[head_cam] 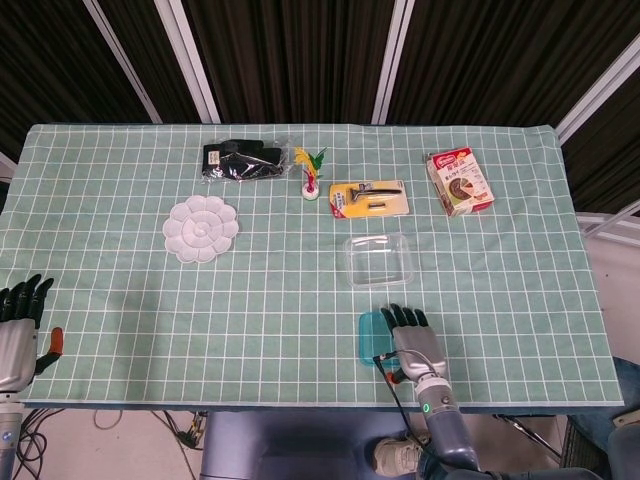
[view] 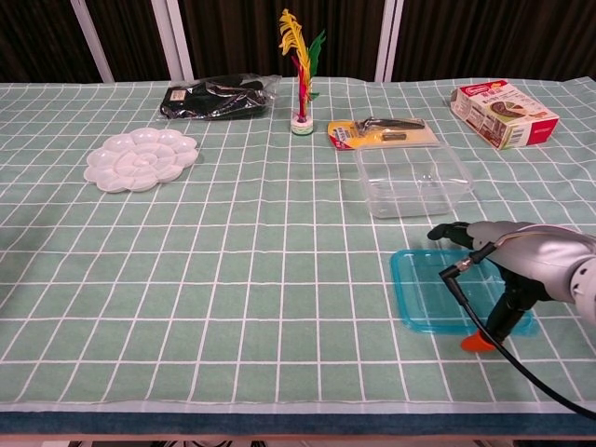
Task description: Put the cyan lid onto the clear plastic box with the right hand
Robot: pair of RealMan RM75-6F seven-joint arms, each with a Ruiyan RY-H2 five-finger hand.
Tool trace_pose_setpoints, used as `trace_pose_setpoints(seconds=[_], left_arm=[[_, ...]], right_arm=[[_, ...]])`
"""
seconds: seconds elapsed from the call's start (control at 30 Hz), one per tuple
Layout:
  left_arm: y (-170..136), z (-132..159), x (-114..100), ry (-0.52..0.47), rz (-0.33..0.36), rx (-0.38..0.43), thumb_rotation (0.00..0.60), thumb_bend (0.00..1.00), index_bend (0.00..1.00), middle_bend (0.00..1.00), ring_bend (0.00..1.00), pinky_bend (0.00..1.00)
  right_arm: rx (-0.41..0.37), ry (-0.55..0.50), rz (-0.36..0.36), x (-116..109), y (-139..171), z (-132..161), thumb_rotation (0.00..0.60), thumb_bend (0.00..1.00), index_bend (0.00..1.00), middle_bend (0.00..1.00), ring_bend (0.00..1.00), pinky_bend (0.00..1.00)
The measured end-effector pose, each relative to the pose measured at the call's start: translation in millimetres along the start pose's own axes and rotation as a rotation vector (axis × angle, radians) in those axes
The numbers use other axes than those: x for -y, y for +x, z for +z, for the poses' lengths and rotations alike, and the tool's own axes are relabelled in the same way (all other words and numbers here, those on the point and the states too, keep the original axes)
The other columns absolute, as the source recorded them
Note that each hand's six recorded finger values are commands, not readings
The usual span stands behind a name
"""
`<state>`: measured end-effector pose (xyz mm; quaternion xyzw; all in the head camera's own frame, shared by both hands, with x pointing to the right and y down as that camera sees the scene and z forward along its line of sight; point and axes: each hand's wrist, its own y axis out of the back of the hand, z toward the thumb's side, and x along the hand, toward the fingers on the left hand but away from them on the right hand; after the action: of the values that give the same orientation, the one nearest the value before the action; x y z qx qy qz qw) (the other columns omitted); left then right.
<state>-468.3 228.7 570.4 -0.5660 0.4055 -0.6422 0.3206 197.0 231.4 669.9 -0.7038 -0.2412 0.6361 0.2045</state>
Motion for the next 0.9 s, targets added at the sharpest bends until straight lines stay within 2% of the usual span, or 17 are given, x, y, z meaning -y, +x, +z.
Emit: trace_pose_setpoints(seconds=[0.9], left_arm=[[0.4, -0.7, 0.6, 0.006, -0.004, -0.005, 0.6, 0.53, 0.06, 0.0, 0.0, 0.0]], right_arm=[[0.016, 0.017, 0.009, -2.5, -8.3, -4.8, 0.6, 0.16, 0.0, 0.13, 0.0, 0.0]])
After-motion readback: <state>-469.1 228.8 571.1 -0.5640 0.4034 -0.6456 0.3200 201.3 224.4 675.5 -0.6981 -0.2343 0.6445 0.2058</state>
